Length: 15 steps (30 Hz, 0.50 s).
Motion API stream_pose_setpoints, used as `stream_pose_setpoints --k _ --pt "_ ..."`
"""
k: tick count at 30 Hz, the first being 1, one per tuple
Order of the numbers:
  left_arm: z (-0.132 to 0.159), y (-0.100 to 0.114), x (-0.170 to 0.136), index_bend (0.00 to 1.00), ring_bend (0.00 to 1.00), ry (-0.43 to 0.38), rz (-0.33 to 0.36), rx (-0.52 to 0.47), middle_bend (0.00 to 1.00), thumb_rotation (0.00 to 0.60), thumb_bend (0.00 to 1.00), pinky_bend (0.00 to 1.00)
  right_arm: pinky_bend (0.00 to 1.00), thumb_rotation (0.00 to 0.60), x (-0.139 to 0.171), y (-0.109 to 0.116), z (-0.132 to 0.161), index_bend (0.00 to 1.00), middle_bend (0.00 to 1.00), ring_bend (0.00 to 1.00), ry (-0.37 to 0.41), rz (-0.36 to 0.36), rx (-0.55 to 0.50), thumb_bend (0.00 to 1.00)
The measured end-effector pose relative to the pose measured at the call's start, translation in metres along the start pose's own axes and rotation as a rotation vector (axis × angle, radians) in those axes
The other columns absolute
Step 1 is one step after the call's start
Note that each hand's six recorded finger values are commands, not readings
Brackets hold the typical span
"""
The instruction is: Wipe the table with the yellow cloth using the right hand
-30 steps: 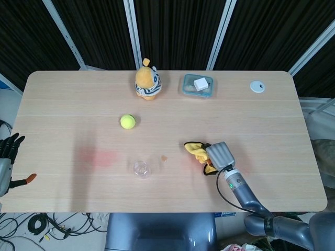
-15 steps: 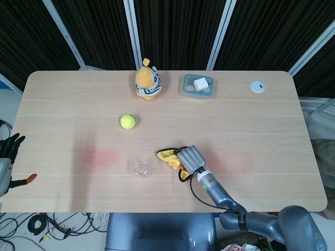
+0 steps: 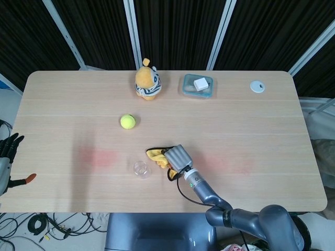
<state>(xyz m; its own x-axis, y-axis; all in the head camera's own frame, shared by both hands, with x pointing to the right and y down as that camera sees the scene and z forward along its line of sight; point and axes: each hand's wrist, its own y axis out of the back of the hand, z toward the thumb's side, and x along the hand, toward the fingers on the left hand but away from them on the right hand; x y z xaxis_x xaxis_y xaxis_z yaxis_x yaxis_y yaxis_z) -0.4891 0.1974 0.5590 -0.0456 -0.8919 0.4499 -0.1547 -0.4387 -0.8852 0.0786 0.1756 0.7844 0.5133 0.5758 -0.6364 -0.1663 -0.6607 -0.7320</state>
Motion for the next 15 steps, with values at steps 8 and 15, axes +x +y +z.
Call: stream_pose_setpoints --k 8,15 --pt "-0.001 0.001 0.0 0.0 0.0 0.004 -0.001 -0.004 0.0 0.6 0.0 0.0 0.78 0.6 -0.005 -0.002 0.007 0.75 0.69 0.73 0.015 0.001 0.008 0.71" --pt "0.0 0.001 0.0 0.0 0.0 0.003 -0.002 -0.004 0.0 0.6 0.0 0.0 0.78 0.6 -0.001 -0.007 -0.018 0.76 0.69 0.73 -0.042 0.01 0.054 0.71"
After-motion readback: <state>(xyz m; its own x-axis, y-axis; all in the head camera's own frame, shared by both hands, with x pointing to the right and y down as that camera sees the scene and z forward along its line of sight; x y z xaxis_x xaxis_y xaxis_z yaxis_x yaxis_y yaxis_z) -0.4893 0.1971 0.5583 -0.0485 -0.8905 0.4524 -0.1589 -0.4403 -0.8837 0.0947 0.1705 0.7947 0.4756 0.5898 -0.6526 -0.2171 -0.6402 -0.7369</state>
